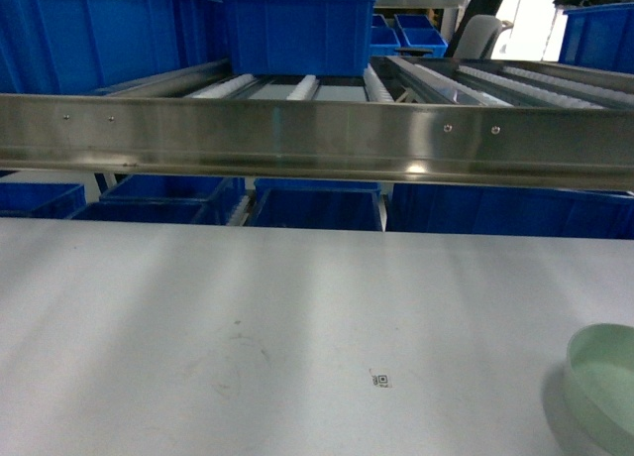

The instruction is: Place green bowl on second shelf with right arm

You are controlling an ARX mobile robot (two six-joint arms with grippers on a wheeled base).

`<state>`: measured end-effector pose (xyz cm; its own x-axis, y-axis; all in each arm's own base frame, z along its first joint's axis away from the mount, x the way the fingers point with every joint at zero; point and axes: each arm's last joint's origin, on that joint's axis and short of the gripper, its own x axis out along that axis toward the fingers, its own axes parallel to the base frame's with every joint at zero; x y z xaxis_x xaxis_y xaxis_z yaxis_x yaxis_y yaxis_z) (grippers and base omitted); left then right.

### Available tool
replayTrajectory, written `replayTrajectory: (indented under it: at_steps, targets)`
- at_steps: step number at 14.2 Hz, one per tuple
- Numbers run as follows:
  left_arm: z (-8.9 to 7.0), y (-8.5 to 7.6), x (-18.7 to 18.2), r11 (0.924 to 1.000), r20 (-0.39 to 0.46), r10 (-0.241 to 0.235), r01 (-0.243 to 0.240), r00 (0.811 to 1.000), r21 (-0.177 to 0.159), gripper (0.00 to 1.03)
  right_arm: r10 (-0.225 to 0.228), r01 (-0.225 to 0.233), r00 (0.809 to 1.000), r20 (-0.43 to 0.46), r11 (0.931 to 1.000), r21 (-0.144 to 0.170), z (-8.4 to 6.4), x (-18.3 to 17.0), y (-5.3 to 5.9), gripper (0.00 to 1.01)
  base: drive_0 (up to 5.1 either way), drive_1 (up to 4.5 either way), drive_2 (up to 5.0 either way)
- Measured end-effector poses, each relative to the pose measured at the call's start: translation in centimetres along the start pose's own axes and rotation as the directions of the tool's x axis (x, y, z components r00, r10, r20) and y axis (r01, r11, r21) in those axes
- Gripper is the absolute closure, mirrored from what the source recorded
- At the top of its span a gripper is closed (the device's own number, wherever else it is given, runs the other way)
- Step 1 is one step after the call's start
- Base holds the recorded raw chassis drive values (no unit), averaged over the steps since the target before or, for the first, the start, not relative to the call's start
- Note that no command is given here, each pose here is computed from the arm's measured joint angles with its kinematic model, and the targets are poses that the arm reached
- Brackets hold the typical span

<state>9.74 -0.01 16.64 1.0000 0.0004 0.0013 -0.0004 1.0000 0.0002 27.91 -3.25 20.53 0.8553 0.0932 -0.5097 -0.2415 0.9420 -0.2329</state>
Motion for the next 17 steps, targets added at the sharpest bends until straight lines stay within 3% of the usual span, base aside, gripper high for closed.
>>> replayTrajectory:
  at_steps: [1, 2, 3, 9, 12, 15, 17]
  targets:
    - [0.0, 0.0, 0.0, 1.0, 0.0, 0.0, 0.0, 1.0, 0.0, 0.05, 0.01, -0.01, 1.0, -0.021, 1.0, 0.0, 0.0, 0.3, -0.3, 0.03, 0.0, 0.0, 0.0]
    - [0.0, 0.0, 0.0, 1.0, 0.0, 0.0, 0.0, 1.0, 0.0, 0.05, 0.062, -0.062, 0.995, -0.082, 0.9981, 0.005, -0.1, 1.2, -0.6, 0.03, 0.0, 0.0, 0.0]
    - [0.0, 0.0, 0.0, 1.0, 0.0, 0.0, 0.0, 1.0, 0.0, 0.05, 0.093, -0.095, 0.987, -0.128, 0.9954, -0.013, -0.7, 1.9, -0.5, 0.03, 0.0, 0.0, 0.0]
    - [0.0, 0.0, 0.0, 1.0, 0.0, 0.0, 0.0, 1.0, 0.0, 0.05, 0.165, -0.201, 0.936, -0.311, 0.9759, -0.086, -5.8, 3.5, 0.6, 0.03, 0.0, 0.0, 0.0]
    - [0.0, 0.0, 0.0, 1.0, 0.0, 0.0, 0.0, 1.0, 0.0, 0.05, 0.155, -0.206, 0.919, -0.363, 0.973, -0.105, -8.0, 4.8, 0.3, 0.03, 0.0, 0.0, 0.0]
    - [0.0, 0.0, 0.0, 1.0, 0.0, 0.0, 0.0, 1.0, 0.0, 0.05, 0.156, -0.209, 0.897, -0.415, 0.9739, -0.087, -9.5, 6.3, -0.3, 0.03, 0.0, 0.0, 0.0]
    - [0.0, 0.0, 0.0, 1.0, 0.0, 0.0, 0.0, 1.0, 0.0, 0.05, 0.163, -0.212, 0.892, -0.422, 0.9747, -0.072, -9.5, 7.0, -0.9, 0.03, 0.0, 0.0, 0.0]
